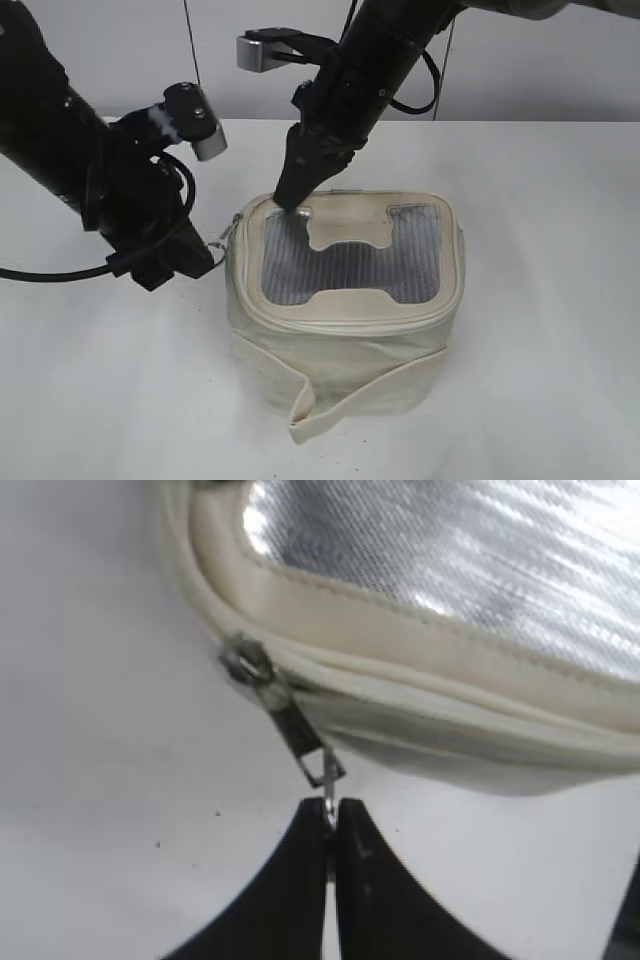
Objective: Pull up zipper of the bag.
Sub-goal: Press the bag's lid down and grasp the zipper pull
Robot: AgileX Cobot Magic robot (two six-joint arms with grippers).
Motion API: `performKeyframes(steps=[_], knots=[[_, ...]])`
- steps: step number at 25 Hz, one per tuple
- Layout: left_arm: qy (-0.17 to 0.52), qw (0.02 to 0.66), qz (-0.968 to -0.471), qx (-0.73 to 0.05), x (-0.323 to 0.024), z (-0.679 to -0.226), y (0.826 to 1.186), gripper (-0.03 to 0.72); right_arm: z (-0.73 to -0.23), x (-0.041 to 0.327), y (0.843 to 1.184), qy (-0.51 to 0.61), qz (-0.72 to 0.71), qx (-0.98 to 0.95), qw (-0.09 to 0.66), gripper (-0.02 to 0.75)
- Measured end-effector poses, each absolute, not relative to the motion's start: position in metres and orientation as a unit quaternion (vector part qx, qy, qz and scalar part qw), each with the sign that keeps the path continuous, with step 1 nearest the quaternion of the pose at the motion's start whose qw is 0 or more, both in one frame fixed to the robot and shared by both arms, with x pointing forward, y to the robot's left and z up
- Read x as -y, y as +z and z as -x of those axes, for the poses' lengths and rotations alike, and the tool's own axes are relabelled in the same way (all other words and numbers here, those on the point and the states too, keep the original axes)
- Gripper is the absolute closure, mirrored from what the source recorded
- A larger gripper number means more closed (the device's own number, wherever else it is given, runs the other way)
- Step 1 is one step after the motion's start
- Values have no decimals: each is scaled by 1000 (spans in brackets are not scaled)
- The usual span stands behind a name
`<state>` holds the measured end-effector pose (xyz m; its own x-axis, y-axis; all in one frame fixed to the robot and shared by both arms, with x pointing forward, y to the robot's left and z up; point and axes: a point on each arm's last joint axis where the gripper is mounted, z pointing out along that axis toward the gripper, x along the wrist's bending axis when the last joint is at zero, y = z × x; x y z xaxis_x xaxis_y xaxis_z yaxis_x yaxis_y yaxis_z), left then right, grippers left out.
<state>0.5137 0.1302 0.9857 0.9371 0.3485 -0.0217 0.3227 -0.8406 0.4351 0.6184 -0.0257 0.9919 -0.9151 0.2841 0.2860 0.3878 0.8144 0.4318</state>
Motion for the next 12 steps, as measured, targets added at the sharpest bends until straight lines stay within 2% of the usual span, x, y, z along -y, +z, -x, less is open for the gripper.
performKeyframes(steps=[12], knots=[[-70, 197, -953, -220, -133, -486, 1001, 691, -618, 26, 992, -240, 190, 946, 103, 691]])
